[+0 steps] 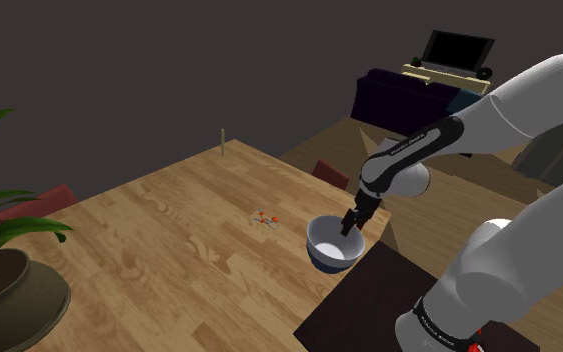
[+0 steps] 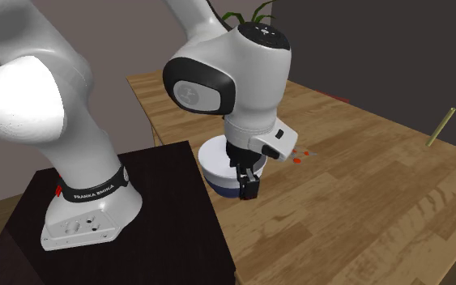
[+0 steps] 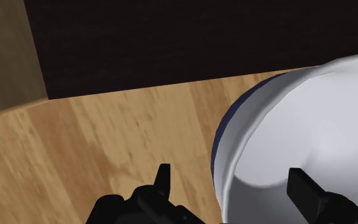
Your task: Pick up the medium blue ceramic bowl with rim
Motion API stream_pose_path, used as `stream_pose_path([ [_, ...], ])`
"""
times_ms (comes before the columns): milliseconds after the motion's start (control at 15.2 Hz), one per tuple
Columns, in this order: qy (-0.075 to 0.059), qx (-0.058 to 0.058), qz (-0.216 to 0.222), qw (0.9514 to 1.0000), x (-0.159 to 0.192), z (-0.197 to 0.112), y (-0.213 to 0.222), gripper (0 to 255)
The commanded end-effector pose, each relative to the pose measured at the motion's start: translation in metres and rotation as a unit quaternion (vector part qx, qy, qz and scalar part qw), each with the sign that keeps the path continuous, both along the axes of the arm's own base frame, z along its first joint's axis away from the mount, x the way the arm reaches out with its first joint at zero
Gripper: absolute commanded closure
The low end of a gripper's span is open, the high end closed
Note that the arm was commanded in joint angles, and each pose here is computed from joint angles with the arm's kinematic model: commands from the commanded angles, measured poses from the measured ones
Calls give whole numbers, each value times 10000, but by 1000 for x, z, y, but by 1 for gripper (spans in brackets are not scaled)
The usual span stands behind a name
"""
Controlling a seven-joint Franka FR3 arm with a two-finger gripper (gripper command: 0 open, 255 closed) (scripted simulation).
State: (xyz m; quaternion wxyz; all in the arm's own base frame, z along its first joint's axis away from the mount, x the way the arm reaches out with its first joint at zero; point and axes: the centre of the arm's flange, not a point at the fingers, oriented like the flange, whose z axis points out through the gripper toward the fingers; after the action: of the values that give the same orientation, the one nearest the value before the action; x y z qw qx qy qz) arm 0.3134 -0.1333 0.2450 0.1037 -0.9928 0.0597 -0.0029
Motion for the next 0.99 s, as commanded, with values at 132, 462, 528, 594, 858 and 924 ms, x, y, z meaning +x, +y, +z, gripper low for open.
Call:
stream_pose_path([
  [132, -3, -4, -1, 10000, 0, -4, -2, 255],
  [462, -3, -4, -1, 10000, 0, -4, -1, 255],
  [528, -3, -4, -1, 10000, 0, -4, -1, 255],
  [594, -3, -4, -1, 10000, 0, -4, -2, 255],
  [858, -2, -4, -1, 10000, 0, 11, -1, 255],
  [924, -2, -4, -1, 10000, 0, 17, -1, 255],
])
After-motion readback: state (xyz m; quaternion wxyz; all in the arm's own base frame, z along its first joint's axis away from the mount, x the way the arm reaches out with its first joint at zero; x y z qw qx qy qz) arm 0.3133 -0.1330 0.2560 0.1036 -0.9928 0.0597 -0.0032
